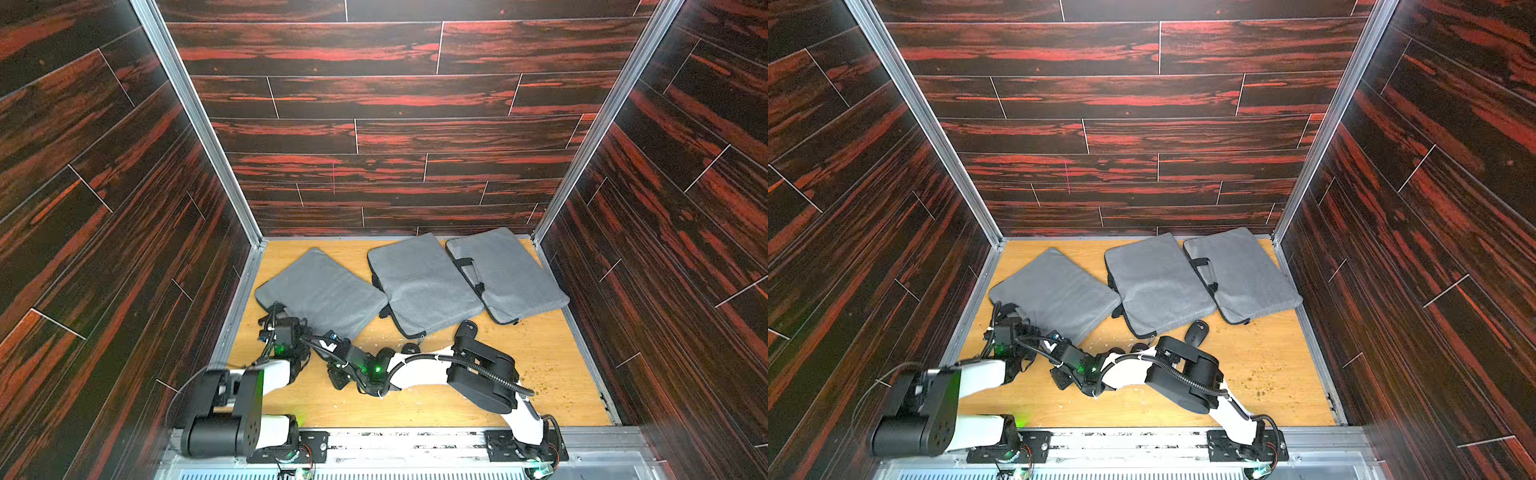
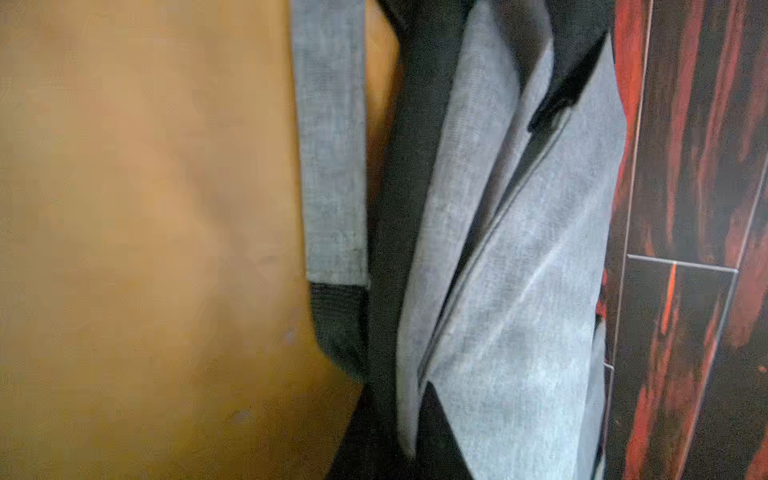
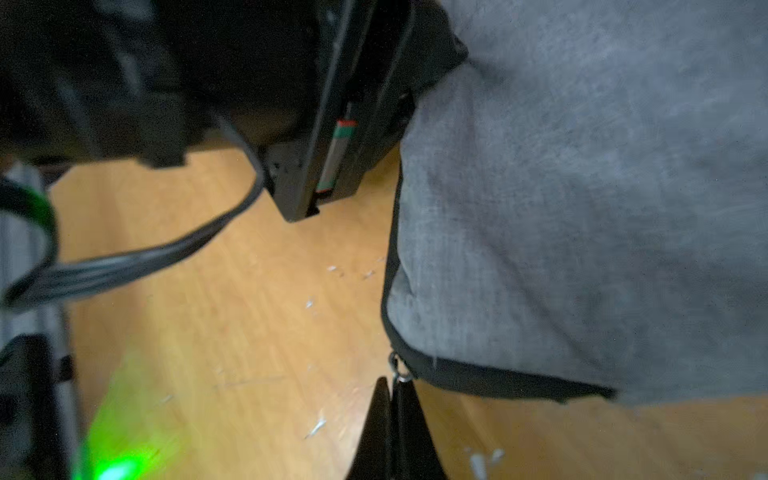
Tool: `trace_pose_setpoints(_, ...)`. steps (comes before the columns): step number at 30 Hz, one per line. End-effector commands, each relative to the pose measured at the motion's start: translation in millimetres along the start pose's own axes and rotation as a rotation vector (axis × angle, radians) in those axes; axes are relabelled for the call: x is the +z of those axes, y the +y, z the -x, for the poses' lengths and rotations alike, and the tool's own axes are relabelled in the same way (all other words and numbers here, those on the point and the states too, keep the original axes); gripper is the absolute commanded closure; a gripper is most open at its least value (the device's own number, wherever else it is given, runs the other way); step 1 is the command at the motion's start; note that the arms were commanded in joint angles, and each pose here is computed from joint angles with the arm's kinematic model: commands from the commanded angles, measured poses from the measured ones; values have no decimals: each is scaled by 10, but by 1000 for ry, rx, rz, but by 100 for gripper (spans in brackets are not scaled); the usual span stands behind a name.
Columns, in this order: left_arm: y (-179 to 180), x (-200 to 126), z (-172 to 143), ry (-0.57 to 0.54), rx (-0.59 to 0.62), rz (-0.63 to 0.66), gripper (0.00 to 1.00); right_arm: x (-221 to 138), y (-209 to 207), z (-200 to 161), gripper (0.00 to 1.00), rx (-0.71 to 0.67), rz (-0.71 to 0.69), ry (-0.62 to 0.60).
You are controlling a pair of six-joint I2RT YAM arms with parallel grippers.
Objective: Put the mouse into the laptop bag
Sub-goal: Unzip the zipper on the zippered laptop bag.
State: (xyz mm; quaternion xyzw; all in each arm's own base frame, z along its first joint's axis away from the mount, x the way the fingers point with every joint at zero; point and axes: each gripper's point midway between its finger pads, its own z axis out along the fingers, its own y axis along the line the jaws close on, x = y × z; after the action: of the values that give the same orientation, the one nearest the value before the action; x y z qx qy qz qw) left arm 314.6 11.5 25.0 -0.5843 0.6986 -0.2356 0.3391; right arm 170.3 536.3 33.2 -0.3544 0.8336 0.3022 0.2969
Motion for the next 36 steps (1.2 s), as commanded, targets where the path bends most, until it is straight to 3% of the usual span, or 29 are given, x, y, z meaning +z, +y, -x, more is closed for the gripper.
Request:
trace_pose_setpoints(1, 333, -120, 85, -99, -6, 148, 100, -42, 105, -4, 100, 37, 112, -2)
trace_pose_setpoints(2, 306, -154, 89, -111, 3, 140, 97, -66, 50, 25, 100, 46, 111, -9)
trace_pose_setpoints(6, 267, -287, 126, -151, 5, 108, 57, -157, -251, 129, 100, 72, 44, -35)
trace_pose_setpoints(9, 218, -409, 188, -176, 21, 94, 34, -193, -539, 232, 100, 112, -1, -46)
trace_pose_setpoints(14, 154, -717, 455, -300, 77, 122, 17, -173, -1020, 460, 100, 124, -186, -52)
trace_pose_setpoints(20, 85, -926, 618, -348, 117, 115, 8, -162, -1616, 776, 100, 198, -321, -48)
trace_pose_setpoints(27, 77, -875, 757, -343, 140, 141, 5, -308, -2079, 1060, 100, 237, -415, -70)
trace_pose_setpoints(30, 53, -827, 799, -328, 173, 182, 6, -413, -2146, 1108, 100, 231, -456, -81)
trace_pose_setpoints(36, 154, -912, 914, -405, 140, 195, 6, -529, -1753, 1268, 100, 157, -354, -117)
